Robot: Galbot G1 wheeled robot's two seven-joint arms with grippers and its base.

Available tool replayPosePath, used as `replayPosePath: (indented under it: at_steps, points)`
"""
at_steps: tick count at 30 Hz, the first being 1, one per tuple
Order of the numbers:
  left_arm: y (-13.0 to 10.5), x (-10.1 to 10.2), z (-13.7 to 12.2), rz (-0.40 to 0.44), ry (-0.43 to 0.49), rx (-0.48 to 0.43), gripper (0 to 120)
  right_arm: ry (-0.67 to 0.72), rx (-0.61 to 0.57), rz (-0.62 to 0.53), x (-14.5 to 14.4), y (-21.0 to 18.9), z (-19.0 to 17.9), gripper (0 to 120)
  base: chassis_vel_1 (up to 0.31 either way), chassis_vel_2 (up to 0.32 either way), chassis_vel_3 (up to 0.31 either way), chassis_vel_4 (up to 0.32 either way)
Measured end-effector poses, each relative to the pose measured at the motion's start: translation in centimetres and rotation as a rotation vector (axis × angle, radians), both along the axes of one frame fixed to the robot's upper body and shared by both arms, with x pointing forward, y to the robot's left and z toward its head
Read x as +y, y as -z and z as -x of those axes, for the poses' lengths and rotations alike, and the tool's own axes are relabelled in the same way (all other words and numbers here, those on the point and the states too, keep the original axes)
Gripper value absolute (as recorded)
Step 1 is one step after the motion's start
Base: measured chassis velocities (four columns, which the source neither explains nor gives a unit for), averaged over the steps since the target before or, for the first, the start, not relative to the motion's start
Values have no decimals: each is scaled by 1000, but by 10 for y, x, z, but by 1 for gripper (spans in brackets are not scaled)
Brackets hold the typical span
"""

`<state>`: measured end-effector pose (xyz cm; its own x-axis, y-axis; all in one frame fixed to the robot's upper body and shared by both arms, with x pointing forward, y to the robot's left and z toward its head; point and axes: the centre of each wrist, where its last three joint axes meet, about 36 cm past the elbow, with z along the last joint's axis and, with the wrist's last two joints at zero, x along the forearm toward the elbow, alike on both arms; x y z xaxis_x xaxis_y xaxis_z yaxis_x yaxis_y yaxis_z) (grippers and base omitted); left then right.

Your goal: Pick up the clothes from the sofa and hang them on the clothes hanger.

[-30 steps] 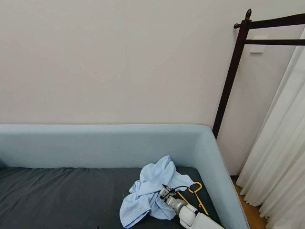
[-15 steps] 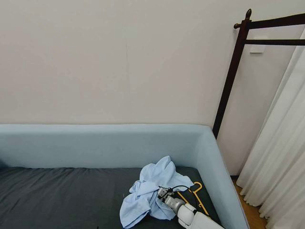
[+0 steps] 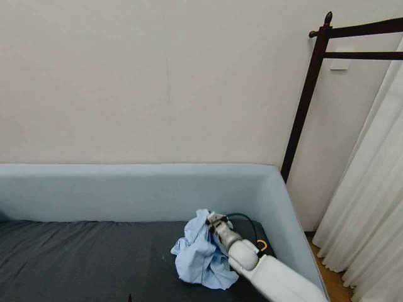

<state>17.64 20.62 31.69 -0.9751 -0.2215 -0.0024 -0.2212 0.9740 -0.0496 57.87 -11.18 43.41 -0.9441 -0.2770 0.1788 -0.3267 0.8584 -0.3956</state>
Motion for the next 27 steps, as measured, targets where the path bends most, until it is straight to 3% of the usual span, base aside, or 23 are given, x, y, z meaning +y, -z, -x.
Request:
replayPosePath:
  at_steps: [1, 6, 7, 11, 14, 17, 23, 27]
  points:
    - [0, 0, 0, 0, 0, 0, 100, 0, 0, 0, 0, 0, 0, 0, 0, 0, 0, 0]
    - [-4, 2, -2, 1, 4, -11, 100, 89, -80, -147, 7, -141, -9, 0, 0, 0, 0, 0]
    - [-4, 2, -2, 1, 4, -11, 100, 89, -80, -147, 7, -141, -9, 0, 0, 0, 0, 0]
    - [-7, 3, -4, 2, 10, -22, 100, 147, -134, -201, -3, -228, -9, 0, 0, 0, 0, 0]
    - [-7, 3, -5, 2, 12, -23, 100, 170, -143, -204, -5, -248, -8, 0, 0, 0, 0, 0]
    - [-8, 4, -6, 3, 21, -27, 100, 248, -172, -209, -12, -314, 1, 0, 0, 0, 0, 0]
    - [-11, 8, -7, 2, 31, -36, 100, 303, -212, -229, -12, -364, 23, 0, 0, 0, 0, 0]
    - [-12, 10, -8, -5, 41, -43, 100, 310, -211, -226, -6, -366, 34, 0, 0, 0, 0, 0]
